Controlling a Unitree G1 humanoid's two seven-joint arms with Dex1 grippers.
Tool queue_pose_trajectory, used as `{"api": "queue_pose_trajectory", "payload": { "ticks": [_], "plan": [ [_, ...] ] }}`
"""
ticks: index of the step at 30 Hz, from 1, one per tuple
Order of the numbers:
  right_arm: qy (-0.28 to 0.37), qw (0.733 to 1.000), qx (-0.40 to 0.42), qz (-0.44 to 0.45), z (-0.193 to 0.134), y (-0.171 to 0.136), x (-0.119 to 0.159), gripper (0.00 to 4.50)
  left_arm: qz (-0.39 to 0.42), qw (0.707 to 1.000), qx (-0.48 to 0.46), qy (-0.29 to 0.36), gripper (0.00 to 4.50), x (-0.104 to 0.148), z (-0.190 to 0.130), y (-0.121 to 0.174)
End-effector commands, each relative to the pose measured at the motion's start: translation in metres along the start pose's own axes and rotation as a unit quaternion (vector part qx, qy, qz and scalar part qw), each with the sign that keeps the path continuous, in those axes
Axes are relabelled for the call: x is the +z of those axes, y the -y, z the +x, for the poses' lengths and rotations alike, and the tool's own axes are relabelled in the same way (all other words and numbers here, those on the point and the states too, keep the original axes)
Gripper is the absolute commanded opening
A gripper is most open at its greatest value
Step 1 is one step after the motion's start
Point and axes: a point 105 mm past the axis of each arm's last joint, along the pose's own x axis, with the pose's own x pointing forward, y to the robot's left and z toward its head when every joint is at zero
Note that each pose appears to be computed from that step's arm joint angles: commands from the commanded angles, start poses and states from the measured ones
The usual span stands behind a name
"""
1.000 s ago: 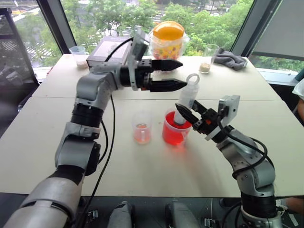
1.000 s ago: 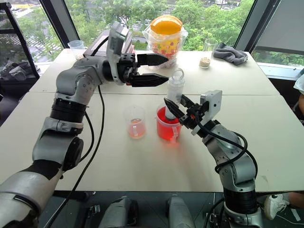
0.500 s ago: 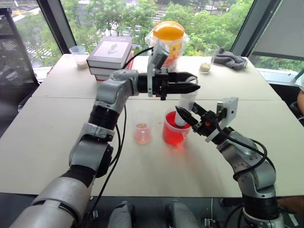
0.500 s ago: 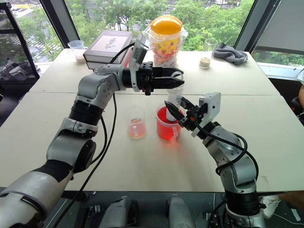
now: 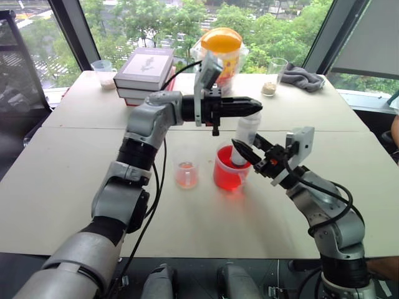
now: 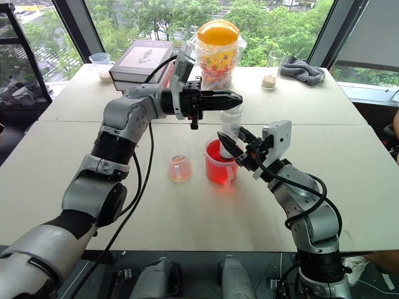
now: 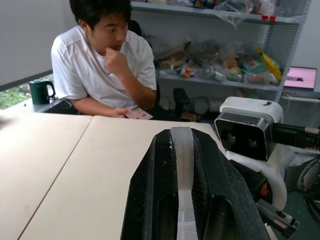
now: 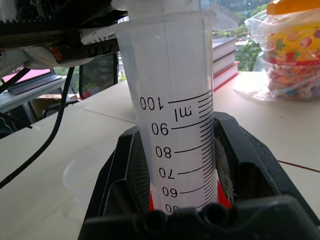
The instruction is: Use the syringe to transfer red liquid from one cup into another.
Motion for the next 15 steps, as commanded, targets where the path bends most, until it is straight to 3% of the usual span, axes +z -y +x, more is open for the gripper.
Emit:
{"api": "queue_pose_trajectory", "payload": {
  "ticks": [1,15],
  "plan": [
    [-0.004,1.000,0.022,0.007,0.003,-0.008,-0.002,1.41,0.062,0.997,0.004,0.049,0.04,0.048,0.001,0.003],
    [-0.020,0.999,0.039,0.026,0.008,-0.011,-0.017,1.41,0.086,0.993,0.046,0.072,0.04,0.068,-0.007,-0.008]
  ]
}}
